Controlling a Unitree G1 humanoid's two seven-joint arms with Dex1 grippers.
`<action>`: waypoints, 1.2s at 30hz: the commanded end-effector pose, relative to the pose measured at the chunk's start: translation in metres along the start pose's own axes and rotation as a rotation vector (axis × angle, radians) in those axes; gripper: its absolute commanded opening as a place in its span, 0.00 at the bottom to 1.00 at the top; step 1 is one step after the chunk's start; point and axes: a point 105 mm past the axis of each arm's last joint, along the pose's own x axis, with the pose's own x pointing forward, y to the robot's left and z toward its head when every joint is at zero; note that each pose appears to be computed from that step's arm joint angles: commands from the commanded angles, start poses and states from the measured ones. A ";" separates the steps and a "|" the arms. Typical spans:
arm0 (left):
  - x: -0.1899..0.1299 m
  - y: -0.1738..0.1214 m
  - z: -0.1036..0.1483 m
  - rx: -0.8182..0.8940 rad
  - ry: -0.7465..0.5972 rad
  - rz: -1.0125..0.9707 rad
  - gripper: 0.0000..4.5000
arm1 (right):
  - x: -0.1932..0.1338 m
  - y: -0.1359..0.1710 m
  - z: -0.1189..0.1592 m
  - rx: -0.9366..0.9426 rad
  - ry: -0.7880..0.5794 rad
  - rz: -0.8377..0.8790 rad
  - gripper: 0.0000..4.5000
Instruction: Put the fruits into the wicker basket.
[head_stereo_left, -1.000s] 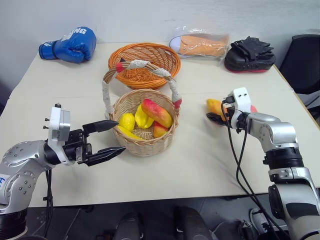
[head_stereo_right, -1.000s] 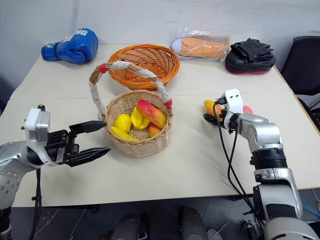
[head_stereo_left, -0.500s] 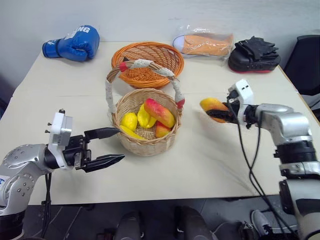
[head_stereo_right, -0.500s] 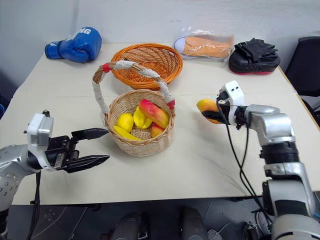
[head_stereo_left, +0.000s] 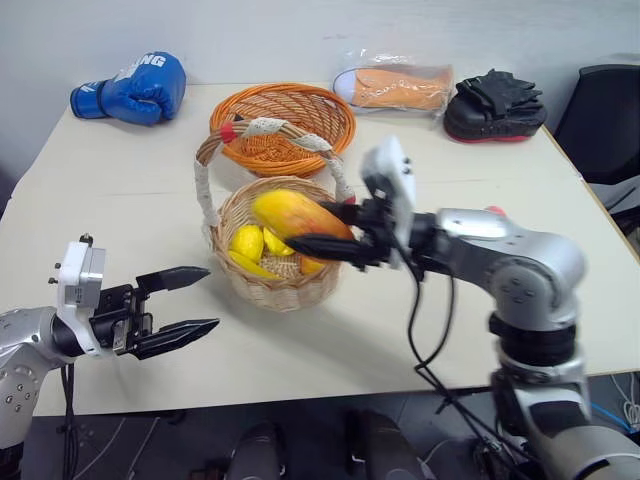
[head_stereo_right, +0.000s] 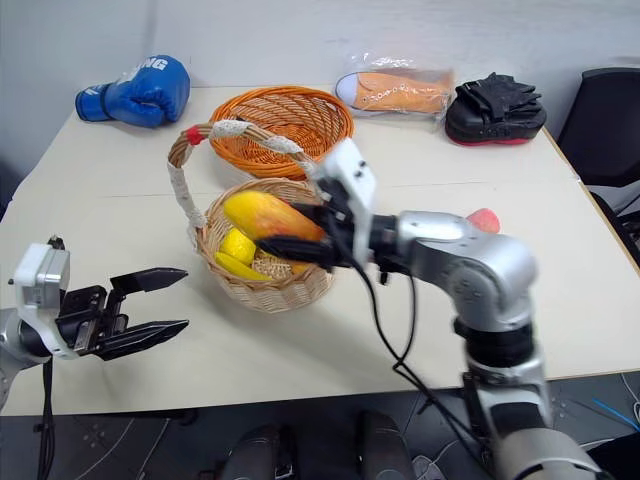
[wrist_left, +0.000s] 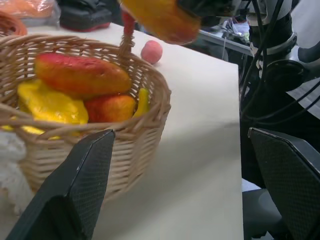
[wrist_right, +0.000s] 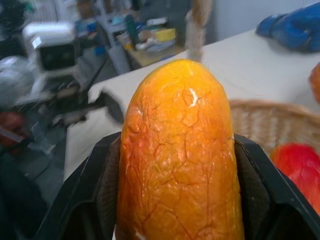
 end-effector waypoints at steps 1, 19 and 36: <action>0.001 -0.003 0.014 0.042 -0.037 0.002 1.00 | 0.008 -0.019 -0.006 -0.066 0.038 -0.125 0.54; 0.045 -0.015 0.023 0.029 -0.038 -0.192 1.00 | -0.132 -0.002 -0.041 -0.252 -0.208 -0.213 0.99; 0.075 -0.008 0.036 0.080 -0.082 -0.253 1.00 | -0.342 -0.009 -0.161 -0.187 0.003 -1.194 0.99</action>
